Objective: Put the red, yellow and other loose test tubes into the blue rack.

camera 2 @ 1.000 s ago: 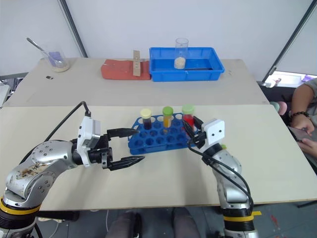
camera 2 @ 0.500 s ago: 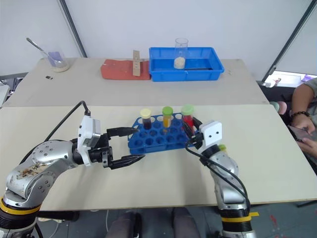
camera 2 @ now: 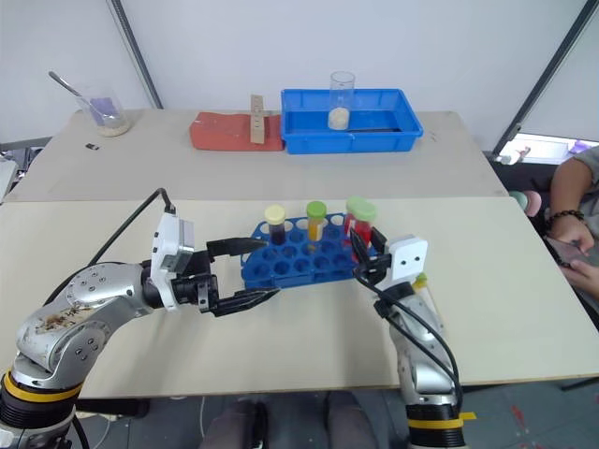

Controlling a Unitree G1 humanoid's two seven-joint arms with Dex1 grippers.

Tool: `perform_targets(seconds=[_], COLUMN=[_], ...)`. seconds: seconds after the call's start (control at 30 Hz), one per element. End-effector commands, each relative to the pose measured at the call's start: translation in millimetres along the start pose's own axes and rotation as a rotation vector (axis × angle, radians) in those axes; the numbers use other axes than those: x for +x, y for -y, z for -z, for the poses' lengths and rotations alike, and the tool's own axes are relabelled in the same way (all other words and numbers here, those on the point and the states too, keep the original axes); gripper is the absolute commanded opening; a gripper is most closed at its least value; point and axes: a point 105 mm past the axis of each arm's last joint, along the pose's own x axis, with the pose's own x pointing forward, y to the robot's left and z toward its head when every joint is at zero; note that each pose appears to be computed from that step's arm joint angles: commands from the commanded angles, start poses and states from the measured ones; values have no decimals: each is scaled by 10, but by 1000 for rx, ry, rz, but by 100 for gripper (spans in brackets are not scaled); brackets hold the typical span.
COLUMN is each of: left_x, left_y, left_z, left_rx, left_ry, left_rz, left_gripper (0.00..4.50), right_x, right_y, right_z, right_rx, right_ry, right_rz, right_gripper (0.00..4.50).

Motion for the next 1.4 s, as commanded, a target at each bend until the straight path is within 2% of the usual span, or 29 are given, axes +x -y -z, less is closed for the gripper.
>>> perform_targets(seconds=[0.03,0.1,0.27,0.5,0.63,0.77,0.87,1.0,1.1,1.4], left_x=[20,29,38,-46,-116,-120,-95,-56,-36,-6], left_y=[51,53,53,15,55,118,187,258,281,304], left_z=[-133,-132,-116,-32,63,76,73,67,69,56], left_rx=[44,45,46,109,188,227,236,235,228,226], left_ry=[30,29,23,-62,-145,-168,-164,-150,-140,-129], left_rz=[20,20,14,-11,33,91,139,170,174,193], left_gripper=[450,450,450,450,450,450,450,450,450,450], right_x=[-44,-64,-197,-570,-687,-741,-760,-712,-733,-607], right_y=[-21,-27,32,54,158,424,649,852,858,847], right_z=[-86,-89,-124,-382,-472,-442,-359,-328,-263,-166], right_rx=[18,10,-87,-182,-186,-273,-270,-181,-93,0], right_ry=[38,32,-36,-172,-341,-589,-802,-972,-1094,-1224], right_rz=[-17,-32,-78,-205,-182,-110,-60,-6,-22,-70], right_gripper=[151,245,407,407,407,407,407,407,407,407])
